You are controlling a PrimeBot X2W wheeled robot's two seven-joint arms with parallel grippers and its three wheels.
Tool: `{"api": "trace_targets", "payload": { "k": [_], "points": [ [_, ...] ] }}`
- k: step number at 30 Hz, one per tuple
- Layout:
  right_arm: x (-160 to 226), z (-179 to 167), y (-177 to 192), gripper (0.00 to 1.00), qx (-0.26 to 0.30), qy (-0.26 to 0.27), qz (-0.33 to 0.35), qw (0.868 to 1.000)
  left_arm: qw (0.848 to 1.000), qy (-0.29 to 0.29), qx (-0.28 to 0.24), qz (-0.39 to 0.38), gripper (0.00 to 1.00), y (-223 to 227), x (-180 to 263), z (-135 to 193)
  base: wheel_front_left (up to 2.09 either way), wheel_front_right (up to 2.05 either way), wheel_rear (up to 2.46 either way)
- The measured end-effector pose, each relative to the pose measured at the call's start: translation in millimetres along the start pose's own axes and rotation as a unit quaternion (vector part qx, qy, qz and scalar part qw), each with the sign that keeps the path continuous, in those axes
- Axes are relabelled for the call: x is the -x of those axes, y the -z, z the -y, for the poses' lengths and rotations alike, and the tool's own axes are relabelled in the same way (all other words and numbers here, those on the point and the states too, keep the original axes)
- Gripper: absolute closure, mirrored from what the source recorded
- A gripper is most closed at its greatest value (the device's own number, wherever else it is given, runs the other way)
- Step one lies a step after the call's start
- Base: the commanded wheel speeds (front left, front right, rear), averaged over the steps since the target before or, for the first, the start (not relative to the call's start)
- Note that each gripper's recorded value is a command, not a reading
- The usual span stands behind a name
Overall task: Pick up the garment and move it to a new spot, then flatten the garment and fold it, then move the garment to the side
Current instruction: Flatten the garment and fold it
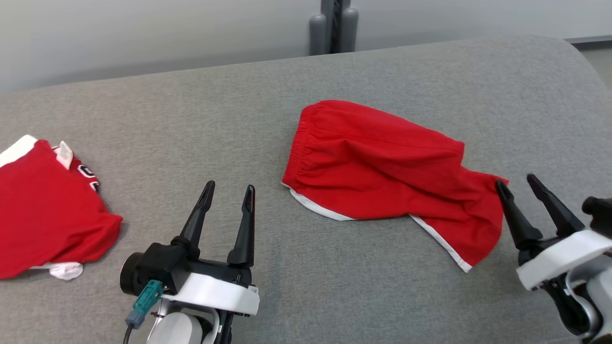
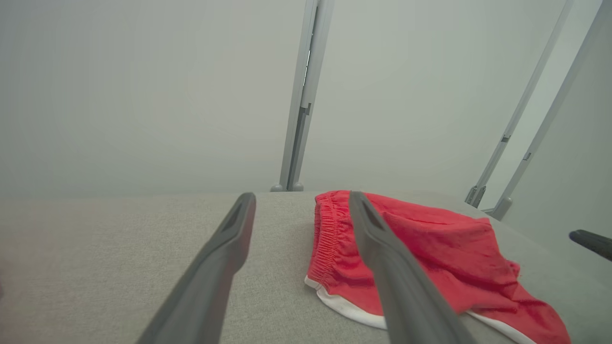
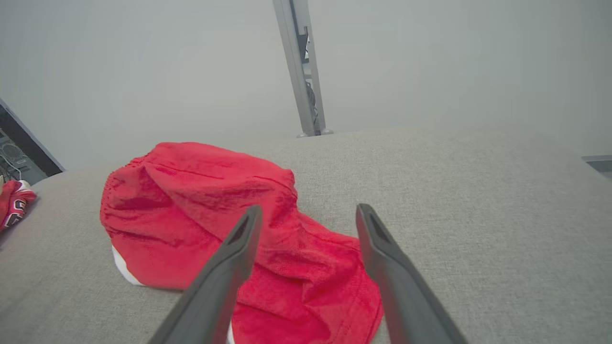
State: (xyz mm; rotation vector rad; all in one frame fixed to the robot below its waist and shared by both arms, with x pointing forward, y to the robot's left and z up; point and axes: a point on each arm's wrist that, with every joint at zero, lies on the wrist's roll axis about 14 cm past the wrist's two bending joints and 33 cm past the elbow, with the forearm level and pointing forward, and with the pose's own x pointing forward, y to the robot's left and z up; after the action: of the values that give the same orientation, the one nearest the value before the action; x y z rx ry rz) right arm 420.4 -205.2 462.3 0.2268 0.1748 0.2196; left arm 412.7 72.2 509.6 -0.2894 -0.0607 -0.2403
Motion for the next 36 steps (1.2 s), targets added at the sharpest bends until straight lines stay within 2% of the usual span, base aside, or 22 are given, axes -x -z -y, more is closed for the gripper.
{"api": "trace_targets", "payload": {
  "k": [5, 7, 10, 17, 30, 36],
  "points": [
    [-3, -18, -23, 0.0, 0.015, -0.013, 0.056, 0.998, 1.0, 0.018, 0.003, -0.004, 0.0, 5, -9, 10, 0.0, 0.0, 0.0],
    [0, -30, -43, 0.0, 0.016, -0.015, 0.102, 0.995, 1.0, 0.026, 0.005, -0.007, 0.0, 8, -13, 15, 0.0, 0.0, 0.0],
    [9, -36, -46, 0.0, 0.021, -0.007, 0.12, 0.993, 0.999, 0.034, 0.008, -0.013, 0.0, 13, -16, 19, 0.0, 0.0, 0.0],
    [19, -38, -46, 0.0, 0.02, 0.007, 0.132, 0.991, 0.998, 0.046, 0.011, -0.041, 0.0, 34, -22, 26, 0.0, 0.0, 0.0],
    [28, -26, -43, 0.0, 0.018, 0.036, 0.129, 0.991, 0.985, 0.058, -0.05, -0.157, 0.0, 117, -53, 25, 0.0, 0.0, 0.0],
    [35, -14, -43, 0.0, 0.014, 0.06, 0.131, 0.989, 0.979, 0.076, -0.054, -0.182, 0.01, 135, -68, 32, 0.0, 0.0, 0.0]
  ]
}}
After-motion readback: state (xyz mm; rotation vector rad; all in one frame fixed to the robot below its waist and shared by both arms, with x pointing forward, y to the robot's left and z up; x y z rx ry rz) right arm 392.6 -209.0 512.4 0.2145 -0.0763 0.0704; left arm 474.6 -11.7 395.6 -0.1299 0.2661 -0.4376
